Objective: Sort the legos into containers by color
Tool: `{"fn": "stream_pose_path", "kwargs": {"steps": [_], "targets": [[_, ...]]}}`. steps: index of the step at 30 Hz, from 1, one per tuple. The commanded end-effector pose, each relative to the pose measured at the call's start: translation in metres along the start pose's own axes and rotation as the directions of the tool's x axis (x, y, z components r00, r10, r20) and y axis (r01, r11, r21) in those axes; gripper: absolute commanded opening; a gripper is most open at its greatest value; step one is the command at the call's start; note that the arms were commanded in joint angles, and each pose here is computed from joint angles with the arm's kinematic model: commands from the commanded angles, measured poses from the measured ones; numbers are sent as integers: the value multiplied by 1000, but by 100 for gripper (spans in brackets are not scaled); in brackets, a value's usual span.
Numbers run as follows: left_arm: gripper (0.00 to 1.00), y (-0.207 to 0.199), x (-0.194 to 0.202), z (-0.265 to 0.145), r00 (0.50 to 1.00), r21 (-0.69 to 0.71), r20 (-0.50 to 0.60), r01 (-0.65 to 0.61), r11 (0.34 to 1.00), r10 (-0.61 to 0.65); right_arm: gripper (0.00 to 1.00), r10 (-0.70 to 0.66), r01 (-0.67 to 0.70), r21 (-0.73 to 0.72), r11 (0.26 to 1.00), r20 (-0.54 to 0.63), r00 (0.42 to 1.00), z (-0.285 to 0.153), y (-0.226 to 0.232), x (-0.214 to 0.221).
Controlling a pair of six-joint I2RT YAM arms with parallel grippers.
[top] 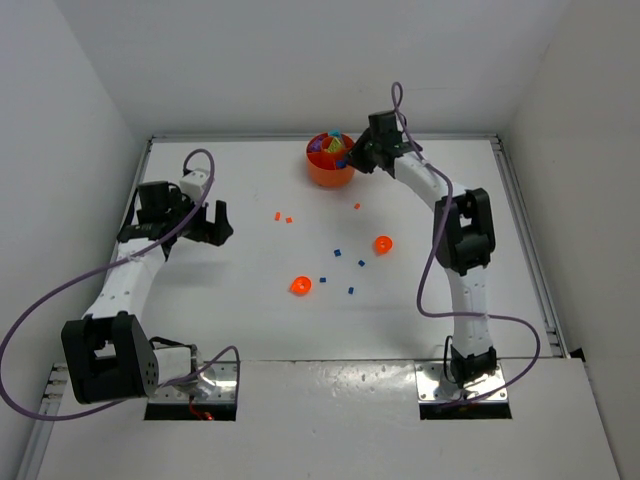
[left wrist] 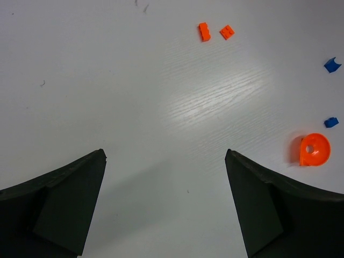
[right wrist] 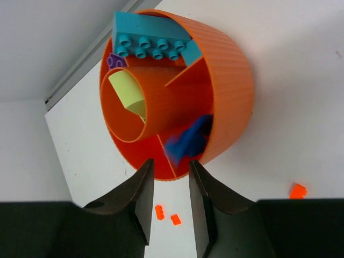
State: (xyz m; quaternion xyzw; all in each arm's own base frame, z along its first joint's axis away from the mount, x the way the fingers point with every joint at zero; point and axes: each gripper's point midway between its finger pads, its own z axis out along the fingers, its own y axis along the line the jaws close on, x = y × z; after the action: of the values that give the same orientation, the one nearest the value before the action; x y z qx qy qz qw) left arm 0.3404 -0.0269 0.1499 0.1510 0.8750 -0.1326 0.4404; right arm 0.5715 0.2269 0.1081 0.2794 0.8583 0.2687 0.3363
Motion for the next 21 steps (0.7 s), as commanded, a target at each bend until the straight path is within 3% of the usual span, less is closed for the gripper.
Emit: {"fn": "stream_pose_path", "kwargs": {"steps": [1, 5, 9, 12, 16, 17, 19, 20, 21], "targets": [[100, -2, -8, -4, 999, -4, 35, -29, 1000, 30, 32, -24, 26, -121, 992, 21, 999, -3, 36, -9], [100, -2, -8, -4, 999, -4, 35, -29, 1000, 30, 45, -33, 38, -136, 990, 33, 999, -4, 41, -13], [100, -3, -10, -6, 998, -6, 43, -34, 999, 34, 45, -78, 80, -188, 979, 16, 997, -8, 52, -11], [100, -11, -9, -8, 997, 36, 48, -62, 997, 60, 45, -195, 199, -302, 932, 43, 980, -33, 81, -17], [100, -37, -8, -13, 994, 160, 50, -104, 982, 97, 45, -456, 482, -360, 799, 161, 875, -82, 100, -31], [100, -51, -5, -13, 991, 208, 39, -133, 969, 127, 45, -555, 586, -334, 738, 194, 809, -100, 95, -33], [100, -72, -3, -15, 984, 267, 36, -179, 947, 175, 48, -634, 654, -240, 718, 164, 756, -106, 60, -32], [100, -97, 5, -10, 975, 332, 31, -220, 917, 222, 48, -712, 735, -147, 662, 183, 678, -110, 44, -41], [100, -107, 17, -9, 969, 343, 4, -233, 910, 246, 48, -742, 769, -96, 631, 212, 636, -131, 42, -50]]}}
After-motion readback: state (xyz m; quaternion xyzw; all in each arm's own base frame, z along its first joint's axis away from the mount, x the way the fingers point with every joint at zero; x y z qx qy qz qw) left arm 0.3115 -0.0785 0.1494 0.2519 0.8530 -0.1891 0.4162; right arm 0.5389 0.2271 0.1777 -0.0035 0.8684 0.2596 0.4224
